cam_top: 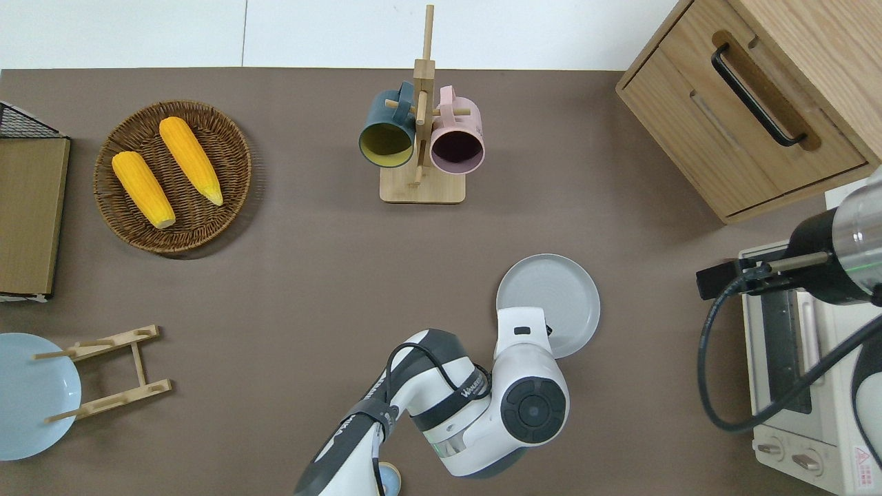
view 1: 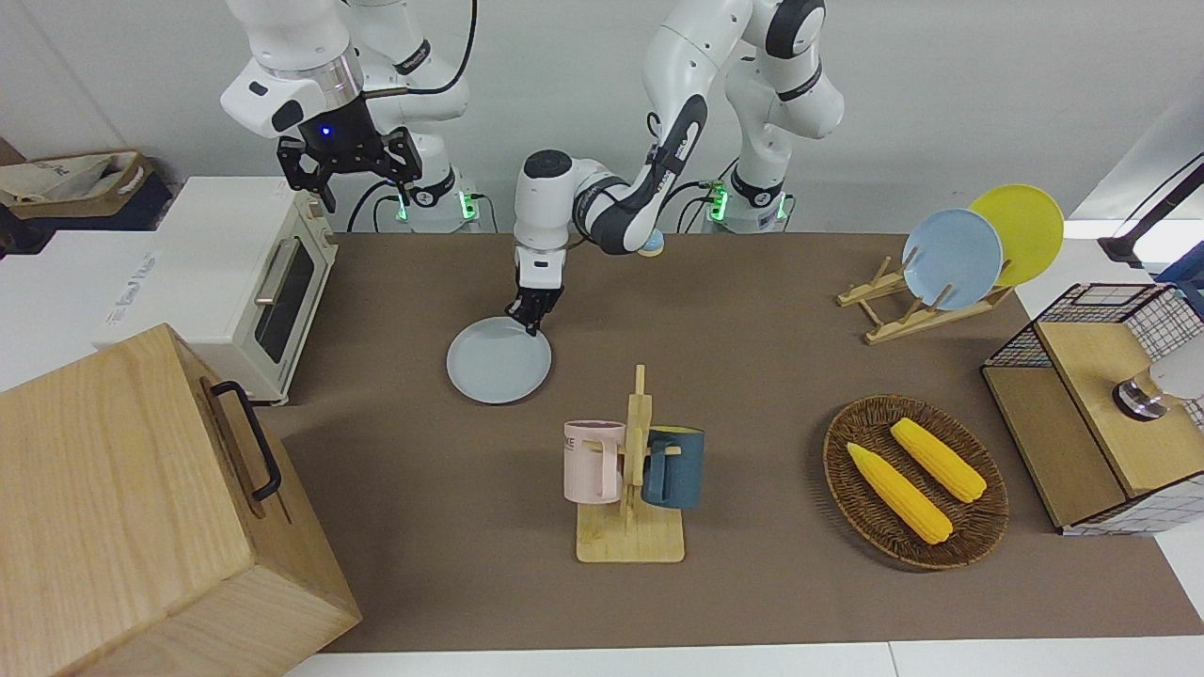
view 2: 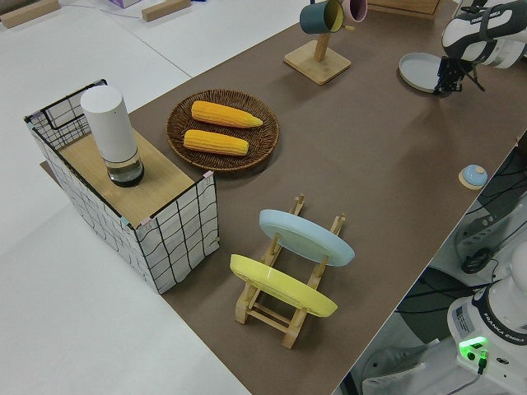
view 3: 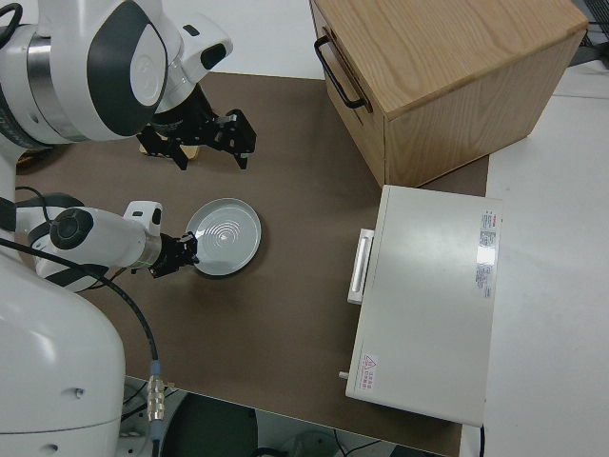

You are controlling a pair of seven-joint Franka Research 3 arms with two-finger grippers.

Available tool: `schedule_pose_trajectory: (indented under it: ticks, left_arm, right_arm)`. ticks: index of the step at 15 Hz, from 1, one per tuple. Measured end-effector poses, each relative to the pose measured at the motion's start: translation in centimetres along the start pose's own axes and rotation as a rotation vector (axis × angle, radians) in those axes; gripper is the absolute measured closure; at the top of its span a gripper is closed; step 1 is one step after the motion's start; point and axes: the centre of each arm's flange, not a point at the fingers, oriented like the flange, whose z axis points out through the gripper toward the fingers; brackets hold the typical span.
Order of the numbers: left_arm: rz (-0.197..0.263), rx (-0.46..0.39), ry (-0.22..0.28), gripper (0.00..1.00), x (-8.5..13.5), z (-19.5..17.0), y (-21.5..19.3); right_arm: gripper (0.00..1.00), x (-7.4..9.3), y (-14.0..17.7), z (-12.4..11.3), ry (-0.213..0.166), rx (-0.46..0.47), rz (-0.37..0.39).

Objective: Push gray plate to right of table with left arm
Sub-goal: 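Keep pushing the gray plate with the left gripper toward the toaster oven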

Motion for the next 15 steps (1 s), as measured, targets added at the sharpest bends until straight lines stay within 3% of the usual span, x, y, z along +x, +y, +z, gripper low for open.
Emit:
schedule_pose_trajectory:
  ticks: [9,15]
  left_arm:
    - [0.024,-0.016,-0.006,0.97,-4.1,0.3,1.0]
    - [0.018,-0.004,0.01,0.97,-5.1,0.4,1.7]
  right_arm:
    - [0.01,0.0,0.0,0.0,0.0,0.0,0.0]
    - [0.01,0.0,0.0,0.0,0.0,0.0,0.0]
